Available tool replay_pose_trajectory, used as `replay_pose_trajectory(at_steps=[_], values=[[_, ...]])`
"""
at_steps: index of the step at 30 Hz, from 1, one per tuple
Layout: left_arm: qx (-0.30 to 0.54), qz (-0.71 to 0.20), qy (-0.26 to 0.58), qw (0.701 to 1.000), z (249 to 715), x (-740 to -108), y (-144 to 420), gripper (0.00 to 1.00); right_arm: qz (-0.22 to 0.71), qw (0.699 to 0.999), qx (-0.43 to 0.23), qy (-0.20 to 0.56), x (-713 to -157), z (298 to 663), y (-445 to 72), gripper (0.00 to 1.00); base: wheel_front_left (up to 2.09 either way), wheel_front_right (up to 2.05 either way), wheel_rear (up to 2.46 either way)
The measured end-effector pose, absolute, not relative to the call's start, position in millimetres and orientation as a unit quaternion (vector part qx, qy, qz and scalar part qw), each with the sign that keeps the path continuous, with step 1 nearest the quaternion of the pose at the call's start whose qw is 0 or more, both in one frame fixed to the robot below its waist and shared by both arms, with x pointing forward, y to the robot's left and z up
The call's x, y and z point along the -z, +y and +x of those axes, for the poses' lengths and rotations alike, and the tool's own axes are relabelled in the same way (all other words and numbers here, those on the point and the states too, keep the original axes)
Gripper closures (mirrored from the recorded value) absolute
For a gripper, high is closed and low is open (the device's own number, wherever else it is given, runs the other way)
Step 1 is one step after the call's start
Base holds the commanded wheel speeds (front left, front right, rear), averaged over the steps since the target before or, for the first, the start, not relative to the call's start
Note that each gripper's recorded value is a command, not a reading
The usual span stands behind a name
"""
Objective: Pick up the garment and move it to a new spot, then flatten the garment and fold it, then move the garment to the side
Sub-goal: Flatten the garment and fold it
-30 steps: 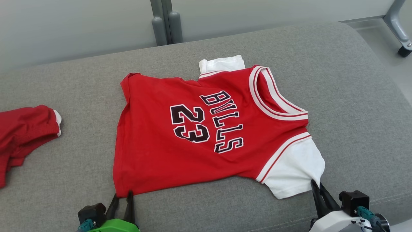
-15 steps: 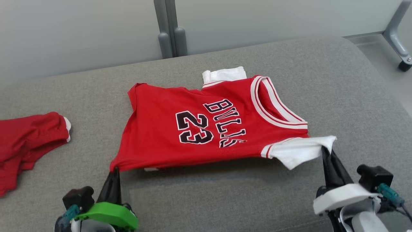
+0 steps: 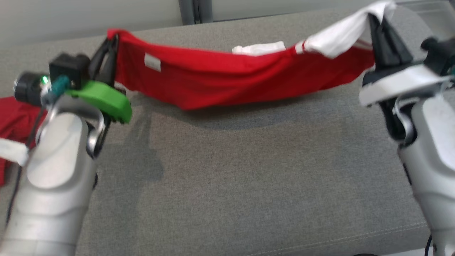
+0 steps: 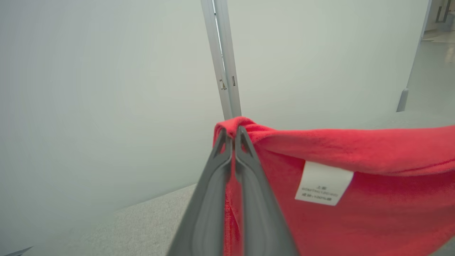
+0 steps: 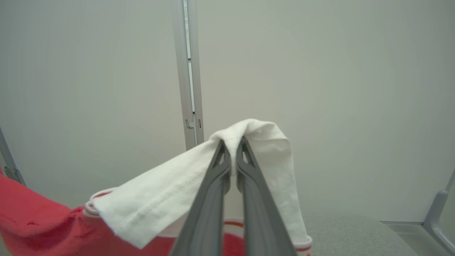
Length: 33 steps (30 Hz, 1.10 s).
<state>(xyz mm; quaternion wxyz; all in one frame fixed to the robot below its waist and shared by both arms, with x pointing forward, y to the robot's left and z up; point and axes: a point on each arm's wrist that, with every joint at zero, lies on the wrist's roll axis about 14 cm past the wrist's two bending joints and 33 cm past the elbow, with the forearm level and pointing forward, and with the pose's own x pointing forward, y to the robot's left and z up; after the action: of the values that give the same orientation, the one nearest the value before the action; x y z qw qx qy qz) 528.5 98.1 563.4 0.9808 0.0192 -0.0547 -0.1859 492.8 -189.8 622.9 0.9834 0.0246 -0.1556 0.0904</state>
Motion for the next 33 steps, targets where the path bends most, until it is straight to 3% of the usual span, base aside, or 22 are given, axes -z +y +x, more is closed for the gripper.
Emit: replay_pose_trajectory(at_steps=[9,13,18,24,29,33], values=[[0.172,0.152,-0.155,0.961,652.2,-672.9,109.0,1.0,-0.099,0.965,-0.067,-0.235,-731.5,618.1,-211.0,1.0,0.0,0.0,0.0],[0.143,0.177,-0.214,0.95,685.9,-722.3,118.8,1.0,-0.149,0.937,-0.03,-0.313,-790.7,646.8,-223.6,1.0,0.0,0.0,0.0],[0.1,0.196,-0.241,0.945,704.4,-742.1,142.5,1.0,-0.17,0.923,-0.017,-0.345,-809.4,671.2,-219.8,1.0,0.0,0.0,0.0],[0.071,0.195,-0.184,0.961,715.5,-690.8,185.3,1.0,-0.145,0.95,-0.049,-0.271,-739.8,705.0,-201.3,1.0,0.0,0.0,0.0],[0.075,0.134,-0.032,0.988,708.4,-532.9,201.8,1.0,-0.097,0.979,-0.08,-0.158,-613.4,714.8,-195.0,1.0,0.0,0.0,0.0],[0.071,0.062,0.094,0.991,664.5,-413.1,200.7,1.0,-0.072,0.987,-0.118,-0.077,-521.2,684.7,-183.5,1.0,0.0,0.0,0.0]])
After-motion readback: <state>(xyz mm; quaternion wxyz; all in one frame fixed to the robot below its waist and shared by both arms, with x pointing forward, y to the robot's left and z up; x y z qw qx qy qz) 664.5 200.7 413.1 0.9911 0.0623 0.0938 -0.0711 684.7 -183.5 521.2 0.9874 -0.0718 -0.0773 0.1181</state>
